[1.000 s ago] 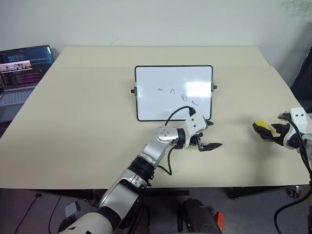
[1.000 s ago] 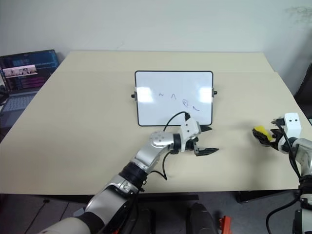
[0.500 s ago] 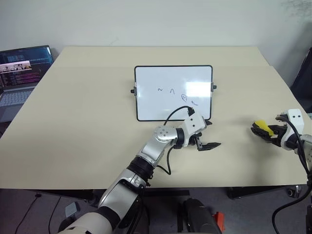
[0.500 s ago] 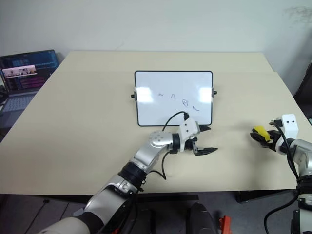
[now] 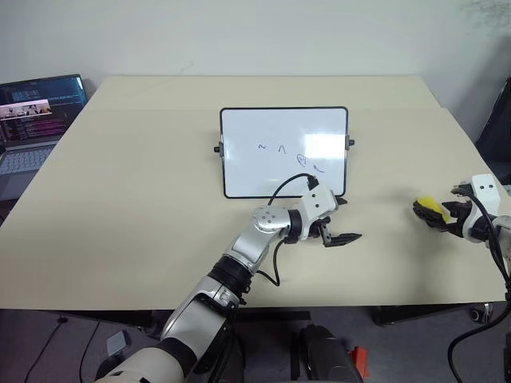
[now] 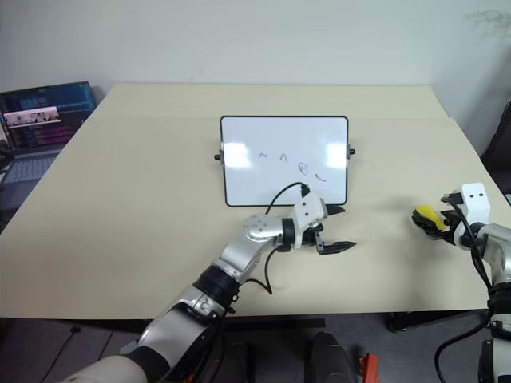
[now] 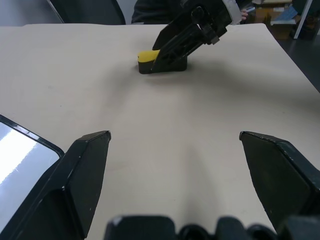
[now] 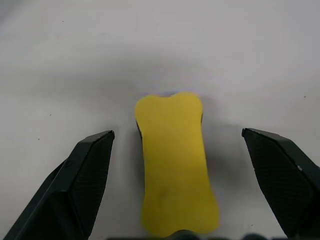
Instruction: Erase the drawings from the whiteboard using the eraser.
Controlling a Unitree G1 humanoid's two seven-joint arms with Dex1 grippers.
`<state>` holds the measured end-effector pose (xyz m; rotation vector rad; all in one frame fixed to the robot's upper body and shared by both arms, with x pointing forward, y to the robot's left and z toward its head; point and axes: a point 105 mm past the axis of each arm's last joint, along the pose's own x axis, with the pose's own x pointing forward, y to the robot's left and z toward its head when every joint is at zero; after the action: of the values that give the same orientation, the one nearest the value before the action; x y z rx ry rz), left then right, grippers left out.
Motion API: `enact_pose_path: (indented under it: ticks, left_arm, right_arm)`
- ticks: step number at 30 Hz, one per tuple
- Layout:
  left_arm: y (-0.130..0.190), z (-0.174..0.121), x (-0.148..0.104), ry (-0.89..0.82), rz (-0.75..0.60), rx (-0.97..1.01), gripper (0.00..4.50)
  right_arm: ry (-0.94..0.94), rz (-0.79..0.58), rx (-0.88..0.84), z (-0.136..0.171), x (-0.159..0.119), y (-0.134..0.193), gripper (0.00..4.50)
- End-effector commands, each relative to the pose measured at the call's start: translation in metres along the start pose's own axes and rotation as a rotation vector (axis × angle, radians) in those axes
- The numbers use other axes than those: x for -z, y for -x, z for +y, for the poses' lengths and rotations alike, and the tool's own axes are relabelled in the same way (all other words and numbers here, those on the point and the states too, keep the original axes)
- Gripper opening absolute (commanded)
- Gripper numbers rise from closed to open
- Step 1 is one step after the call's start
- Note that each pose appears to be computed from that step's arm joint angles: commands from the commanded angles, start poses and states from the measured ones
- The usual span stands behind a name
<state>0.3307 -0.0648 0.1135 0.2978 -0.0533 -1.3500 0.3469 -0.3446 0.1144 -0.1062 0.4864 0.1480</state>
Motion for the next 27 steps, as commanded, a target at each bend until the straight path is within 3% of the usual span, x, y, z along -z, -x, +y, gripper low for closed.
enact_pose_path:
  ticks: [1, 5, 14, 27]
  left_arm:
    - [0.001, 0.003, -0.015, -0.04, -0.042, -0.014, 4.5]
    - [0.001, 0.003, -0.015, -0.038, -0.043, -0.015, 4.5]
    - [0.002, 0.004, -0.015, -0.038, -0.042, -0.022, 4.5]
    - [0.001, 0.003, -0.015, -0.039, -0.041, -0.018, 4.5]
  right_arm:
    - [0.048, -0.016, 0.044, -0.01, -0.025, 0.008, 4.32]
    - [0.056, 0.008, 0.038, -0.01, -0.03, 0.009, 4.32]
    - [-0.013, 0.082, 0.007, -0.007, -0.009, 0.005, 4.32]
    - [-0.014, 0.046, -0.03, -0.001, -0.016, 0.008, 4.32]
